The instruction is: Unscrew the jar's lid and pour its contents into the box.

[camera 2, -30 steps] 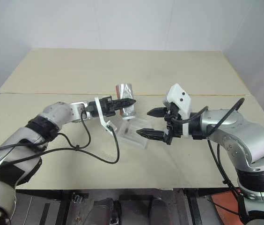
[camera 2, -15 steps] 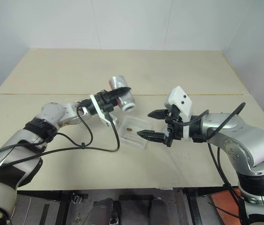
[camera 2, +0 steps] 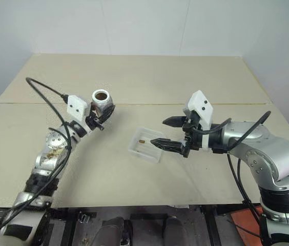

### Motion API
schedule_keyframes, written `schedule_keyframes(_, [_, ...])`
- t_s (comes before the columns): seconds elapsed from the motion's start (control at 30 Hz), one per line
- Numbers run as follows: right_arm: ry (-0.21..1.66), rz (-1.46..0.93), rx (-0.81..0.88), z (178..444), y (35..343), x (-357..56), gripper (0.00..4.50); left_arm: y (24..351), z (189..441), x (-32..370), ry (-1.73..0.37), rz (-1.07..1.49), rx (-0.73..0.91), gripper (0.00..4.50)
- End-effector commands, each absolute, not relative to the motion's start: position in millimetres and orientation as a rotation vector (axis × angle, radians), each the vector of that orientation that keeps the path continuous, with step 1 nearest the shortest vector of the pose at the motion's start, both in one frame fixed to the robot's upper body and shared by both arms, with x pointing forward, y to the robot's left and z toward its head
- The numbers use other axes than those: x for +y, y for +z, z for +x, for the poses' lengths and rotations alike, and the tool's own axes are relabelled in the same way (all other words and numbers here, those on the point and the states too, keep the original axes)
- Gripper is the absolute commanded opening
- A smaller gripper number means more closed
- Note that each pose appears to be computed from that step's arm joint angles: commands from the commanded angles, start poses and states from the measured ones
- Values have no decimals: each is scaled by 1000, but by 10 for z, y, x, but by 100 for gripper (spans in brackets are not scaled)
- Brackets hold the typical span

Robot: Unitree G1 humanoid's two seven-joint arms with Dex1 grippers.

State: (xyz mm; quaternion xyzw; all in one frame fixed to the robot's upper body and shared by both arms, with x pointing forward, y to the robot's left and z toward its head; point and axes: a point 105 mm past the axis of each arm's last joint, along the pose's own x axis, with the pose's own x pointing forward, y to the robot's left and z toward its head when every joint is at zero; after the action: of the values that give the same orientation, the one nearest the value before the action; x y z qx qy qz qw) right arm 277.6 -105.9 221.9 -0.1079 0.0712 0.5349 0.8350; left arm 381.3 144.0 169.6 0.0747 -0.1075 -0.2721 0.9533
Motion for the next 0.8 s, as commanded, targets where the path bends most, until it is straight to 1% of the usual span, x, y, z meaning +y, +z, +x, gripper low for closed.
schedule_keyframes(0.03, [1125,-232,85,2758,2341,-1048,445,1616,3733,1405,-563,76,-202,193])
schedule_keyframes(0.2, [1130,-224,81,2735,2340,-1028,445,1459,3722,1408,-531,22,-191,193])
schedule_keyframes(0.37, [1154,-204,83,2680,2323,-983,445,1260,3715,1427,-517,71,-155,193])
schedule_keyframes(0.43, [1157,-202,84,2672,2311,-965,450,1193,3690,1448,-522,84,-133,265])
schedule_keyframes(0.47, [1157,-202,84,2671,2307,-956,450,1174,3674,1461,-524,87,-127,287])
schedule_keyframes(0.53, [1157,-202,83,2671,2303,-946,450,1162,3655,1479,-525,88,-124,354])
schedule_keyframes(0.6, [1156,-205,84,2677,2291,-928,450,1166,3622,1529,-524,96,-122,403])
schedule_keyframes(0.63, [1157,-206,84,2678,2285,-918,450,1168,3608,1549,-524,99,-121,448])
schedule_keyframes(0.73, [1157,-205,87,2657,2260,-913,450,1258,3435,1685,-573,121,-109,449])
schedule_keyframes(0.8, [1154,-207,90,2638,2244,-931,450,1348,3254,1833,-619,153,-88,449])
